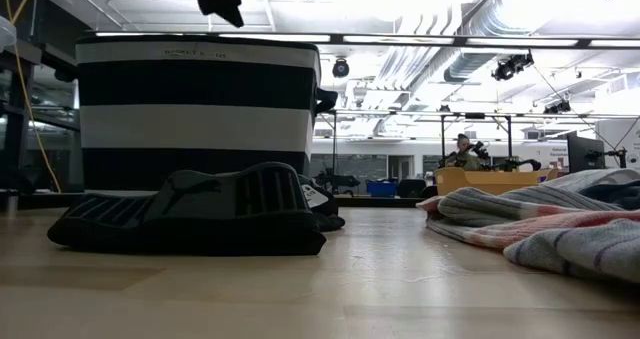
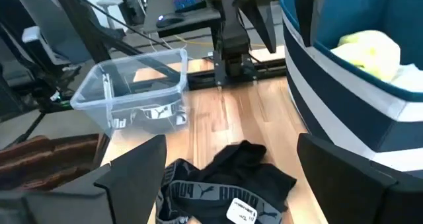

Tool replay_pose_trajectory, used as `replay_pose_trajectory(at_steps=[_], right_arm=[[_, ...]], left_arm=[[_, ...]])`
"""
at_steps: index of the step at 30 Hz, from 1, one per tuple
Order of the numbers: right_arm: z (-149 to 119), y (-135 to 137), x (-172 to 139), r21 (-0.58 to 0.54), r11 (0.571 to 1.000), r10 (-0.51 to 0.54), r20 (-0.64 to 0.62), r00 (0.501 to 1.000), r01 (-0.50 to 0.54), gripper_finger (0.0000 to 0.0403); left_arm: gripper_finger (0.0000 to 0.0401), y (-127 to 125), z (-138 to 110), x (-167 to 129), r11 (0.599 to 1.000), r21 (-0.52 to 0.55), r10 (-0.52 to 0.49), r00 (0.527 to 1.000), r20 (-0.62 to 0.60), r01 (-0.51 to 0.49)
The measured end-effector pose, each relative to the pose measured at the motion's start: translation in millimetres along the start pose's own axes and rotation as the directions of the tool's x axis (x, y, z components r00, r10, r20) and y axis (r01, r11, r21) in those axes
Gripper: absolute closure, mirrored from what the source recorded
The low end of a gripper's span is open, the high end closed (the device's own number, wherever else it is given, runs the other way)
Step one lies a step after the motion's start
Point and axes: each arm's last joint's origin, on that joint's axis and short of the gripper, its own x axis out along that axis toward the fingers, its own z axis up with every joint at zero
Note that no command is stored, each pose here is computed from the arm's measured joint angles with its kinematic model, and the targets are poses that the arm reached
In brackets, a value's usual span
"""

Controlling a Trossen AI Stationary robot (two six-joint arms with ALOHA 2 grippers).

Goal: Pick & Place Cloths
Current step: Put the black underwear into the transparent bin

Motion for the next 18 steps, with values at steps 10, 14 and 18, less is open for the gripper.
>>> replay_pose_trajectory(at_steps=[10, 14, 18], right_arm=[[-33, -20, -19, 0.050, 0.997, 0.053, 0.133, 0.990, -0.060, 0.0071], [-57, -31, -41, 0.068, 0.991, 0.103, 0.204, 0.974, -0.119, 0.0071], [-77, -41, -59, 0.098, 0.990, 0.076, 0.236, 0.969, -0.102, 0.0071]], left_arm=[[0.0180, -23, -2, -5, 0.999, 0.047, -0.006, 0.998, 0.061, 0.003], [0.0180, -35, -2, -4, 0.997, 0.069, -0.021, 0.997, 0.068, 0.017], [0.0180, -48, -3, 9, 0.993, 0.108, -0.058, 0.995, 0.077, 0.049]])
